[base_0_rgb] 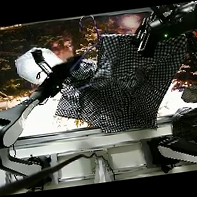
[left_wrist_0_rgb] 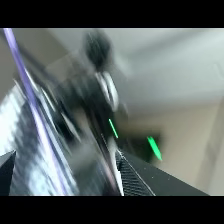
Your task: Fold the clothes and pants, and hang the long-sleeved shirts on hangers.
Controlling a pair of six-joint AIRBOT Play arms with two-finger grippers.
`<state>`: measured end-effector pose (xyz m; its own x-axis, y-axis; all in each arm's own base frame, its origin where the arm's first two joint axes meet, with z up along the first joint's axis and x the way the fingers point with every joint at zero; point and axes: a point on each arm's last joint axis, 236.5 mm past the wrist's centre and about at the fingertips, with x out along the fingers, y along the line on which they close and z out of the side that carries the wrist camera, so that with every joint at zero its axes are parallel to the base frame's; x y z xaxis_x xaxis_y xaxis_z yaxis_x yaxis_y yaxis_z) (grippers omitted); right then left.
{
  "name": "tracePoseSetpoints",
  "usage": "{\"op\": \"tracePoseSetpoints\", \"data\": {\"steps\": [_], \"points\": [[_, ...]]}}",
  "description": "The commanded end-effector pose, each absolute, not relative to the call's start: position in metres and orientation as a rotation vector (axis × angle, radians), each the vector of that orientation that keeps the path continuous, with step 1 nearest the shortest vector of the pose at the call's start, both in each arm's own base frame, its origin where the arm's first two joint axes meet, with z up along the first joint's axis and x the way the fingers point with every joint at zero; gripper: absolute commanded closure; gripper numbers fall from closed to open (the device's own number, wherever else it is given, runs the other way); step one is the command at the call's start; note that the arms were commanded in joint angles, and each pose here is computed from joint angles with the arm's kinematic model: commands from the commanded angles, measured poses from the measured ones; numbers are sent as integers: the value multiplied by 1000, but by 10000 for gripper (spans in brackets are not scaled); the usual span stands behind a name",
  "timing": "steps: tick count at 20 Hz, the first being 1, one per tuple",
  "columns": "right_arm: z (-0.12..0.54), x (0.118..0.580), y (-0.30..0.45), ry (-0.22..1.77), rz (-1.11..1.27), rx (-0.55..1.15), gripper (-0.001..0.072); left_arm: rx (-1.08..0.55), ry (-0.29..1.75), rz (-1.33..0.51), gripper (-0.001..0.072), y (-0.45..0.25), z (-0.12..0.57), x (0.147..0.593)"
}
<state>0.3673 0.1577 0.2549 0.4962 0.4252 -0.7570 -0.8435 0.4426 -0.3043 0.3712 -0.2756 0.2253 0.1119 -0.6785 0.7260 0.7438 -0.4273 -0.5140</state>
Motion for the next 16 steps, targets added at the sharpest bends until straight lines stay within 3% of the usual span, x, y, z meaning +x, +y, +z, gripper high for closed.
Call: {"op": "tracePoseSetpoints", "data": {"steps": [1,5,9,10,11,13,15,16], "points": [[259,357,171,629,901,-755,690,-1477,-236,-1145,-12,-221,229,462],[270,335,187,592,951,-783,690,-1590,-251,-712,-12,-171,192,532],[286,306,193,551,983,-809,690,-1532,-325,-704,15,-144,219,549],[291,303,191,534,972,-815,690,-1493,-352,-731,187,-137,234,549],[296,301,188,521,957,-820,690,-1402,-366,-770,301,-133,250,548],[310,301,182,487,901,-798,690,-1093,-246,-804,407,-138,261,548],[324,302,181,460,854,-736,690,-720,13,-643,454,-122,218,559],[327,302,179,458,836,-717,690,-602,174,-510,521,-99,186,562]]}}
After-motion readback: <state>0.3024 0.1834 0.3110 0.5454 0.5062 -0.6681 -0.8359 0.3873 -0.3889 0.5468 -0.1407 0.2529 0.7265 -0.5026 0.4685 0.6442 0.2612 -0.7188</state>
